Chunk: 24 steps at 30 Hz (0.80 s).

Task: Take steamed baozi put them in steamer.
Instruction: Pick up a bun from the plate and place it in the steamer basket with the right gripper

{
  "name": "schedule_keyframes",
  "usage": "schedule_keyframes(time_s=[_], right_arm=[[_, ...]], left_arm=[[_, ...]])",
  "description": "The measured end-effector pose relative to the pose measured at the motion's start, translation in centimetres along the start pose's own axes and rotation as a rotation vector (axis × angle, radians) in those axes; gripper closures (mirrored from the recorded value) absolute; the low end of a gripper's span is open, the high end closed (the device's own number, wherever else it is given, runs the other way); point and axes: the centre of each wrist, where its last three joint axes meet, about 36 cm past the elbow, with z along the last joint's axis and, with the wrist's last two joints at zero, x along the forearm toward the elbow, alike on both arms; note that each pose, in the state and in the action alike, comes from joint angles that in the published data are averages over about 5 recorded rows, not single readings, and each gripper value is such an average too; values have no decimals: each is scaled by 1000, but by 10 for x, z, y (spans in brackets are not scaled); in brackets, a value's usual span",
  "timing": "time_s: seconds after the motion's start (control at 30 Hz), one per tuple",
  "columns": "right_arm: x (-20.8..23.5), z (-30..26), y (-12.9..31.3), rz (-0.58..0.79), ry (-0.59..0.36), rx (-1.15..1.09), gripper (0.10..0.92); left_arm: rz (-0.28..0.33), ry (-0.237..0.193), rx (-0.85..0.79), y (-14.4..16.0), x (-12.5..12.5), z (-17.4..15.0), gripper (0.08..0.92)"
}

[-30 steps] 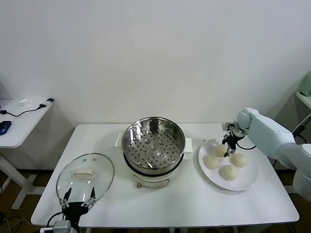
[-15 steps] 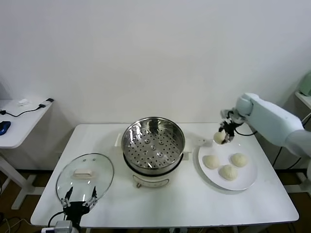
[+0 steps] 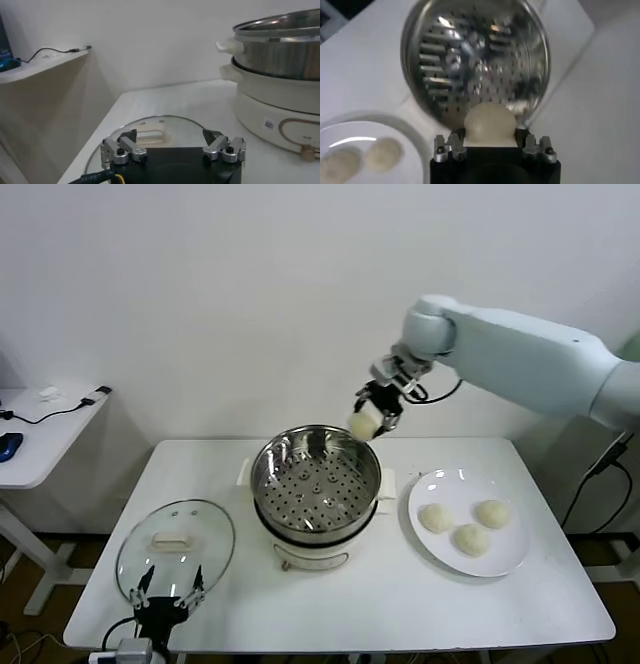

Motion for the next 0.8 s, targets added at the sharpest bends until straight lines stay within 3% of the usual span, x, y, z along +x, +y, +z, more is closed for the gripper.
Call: schedule_keyframes(time_s=[0.33,0.8], right_arm=[[-48,-27,-31,-76,12,298,369],[-113,-1,-47,-102,25,392,369]], left_arm=[[5,-2,0,-2,-1,0,177],[-4,3,3,-2,-3,4,177]])
